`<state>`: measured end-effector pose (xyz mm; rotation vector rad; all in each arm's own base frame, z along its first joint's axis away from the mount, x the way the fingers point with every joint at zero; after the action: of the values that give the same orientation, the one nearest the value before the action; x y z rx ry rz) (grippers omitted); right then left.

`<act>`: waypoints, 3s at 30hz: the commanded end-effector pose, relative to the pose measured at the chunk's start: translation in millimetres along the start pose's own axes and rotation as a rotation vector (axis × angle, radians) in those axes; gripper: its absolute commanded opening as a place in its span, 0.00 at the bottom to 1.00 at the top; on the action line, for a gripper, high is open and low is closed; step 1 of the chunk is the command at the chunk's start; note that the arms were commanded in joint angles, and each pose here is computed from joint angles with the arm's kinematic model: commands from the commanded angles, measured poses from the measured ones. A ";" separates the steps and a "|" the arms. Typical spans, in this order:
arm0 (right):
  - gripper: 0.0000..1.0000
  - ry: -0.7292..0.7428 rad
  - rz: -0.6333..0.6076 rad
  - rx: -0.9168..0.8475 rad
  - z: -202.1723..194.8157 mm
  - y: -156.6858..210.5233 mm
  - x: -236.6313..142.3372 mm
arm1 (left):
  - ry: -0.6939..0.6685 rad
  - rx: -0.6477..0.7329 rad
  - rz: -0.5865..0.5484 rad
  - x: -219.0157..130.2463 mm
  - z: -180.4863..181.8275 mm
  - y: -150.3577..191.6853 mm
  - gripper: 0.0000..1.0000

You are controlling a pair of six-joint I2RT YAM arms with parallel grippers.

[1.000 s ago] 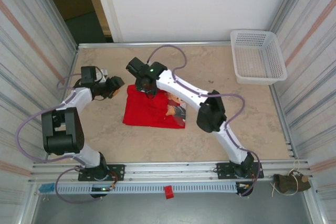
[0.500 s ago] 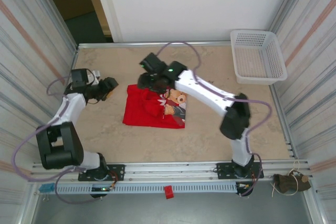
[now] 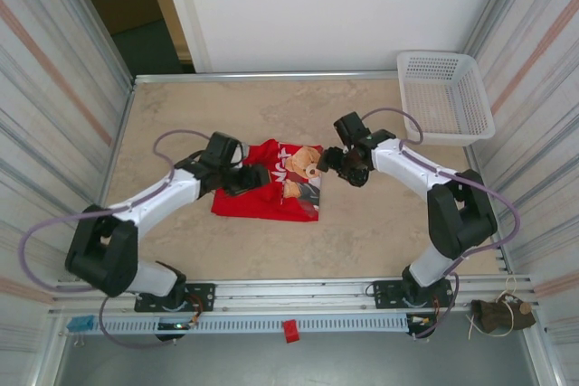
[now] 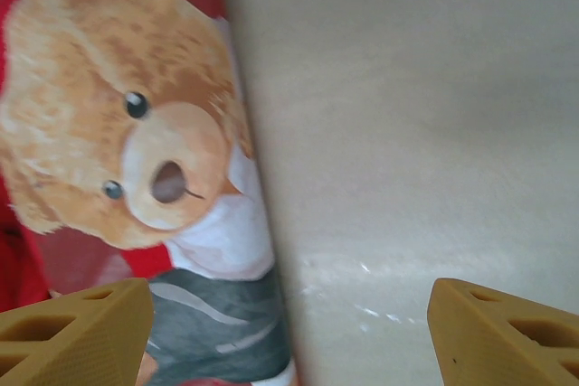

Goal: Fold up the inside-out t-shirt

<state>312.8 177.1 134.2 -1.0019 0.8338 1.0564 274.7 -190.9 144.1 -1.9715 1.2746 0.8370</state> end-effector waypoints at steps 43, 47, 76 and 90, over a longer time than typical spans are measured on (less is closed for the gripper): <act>0.78 -0.161 -0.043 0.028 7.6 -24.3 5.8 | -0.285 -0.432 -0.323 -55.0 144.0 27.9 0.00; 0.77 -0.156 -0.037 0.027 6.4 -22.0 7.7 | -0.297 -0.456 -0.315 -56.7 157.1 19.5 0.34; 0.77 -0.139 -0.065 0.019 -0.9 -26.0 -11.1 | -0.454 0.409 -0.152 33.8 -10.6 -26.5 0.64; 0.76 -0.150 -0.049 -0.007 5.4 -30.2 -8.4 | -0.399 0.353 -0.283 -1.8 -18.3 -87.4 0.00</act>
<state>337.0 173.4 142.3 -0.9077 0.7019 1.0614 345.9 -189.9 135.1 -1.4919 0.8697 0.8258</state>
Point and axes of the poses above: each hand's point on the last joint's axis, 136 mm out from that joint toward the fingers, its own x axis out along the fingers, its own z axis along the line the jaws close on, y = z × x, the point moved 5 cm from there along -x, back along the fingers, and after that the axes turned 11 degrees about -x, right-handed, at the moved point
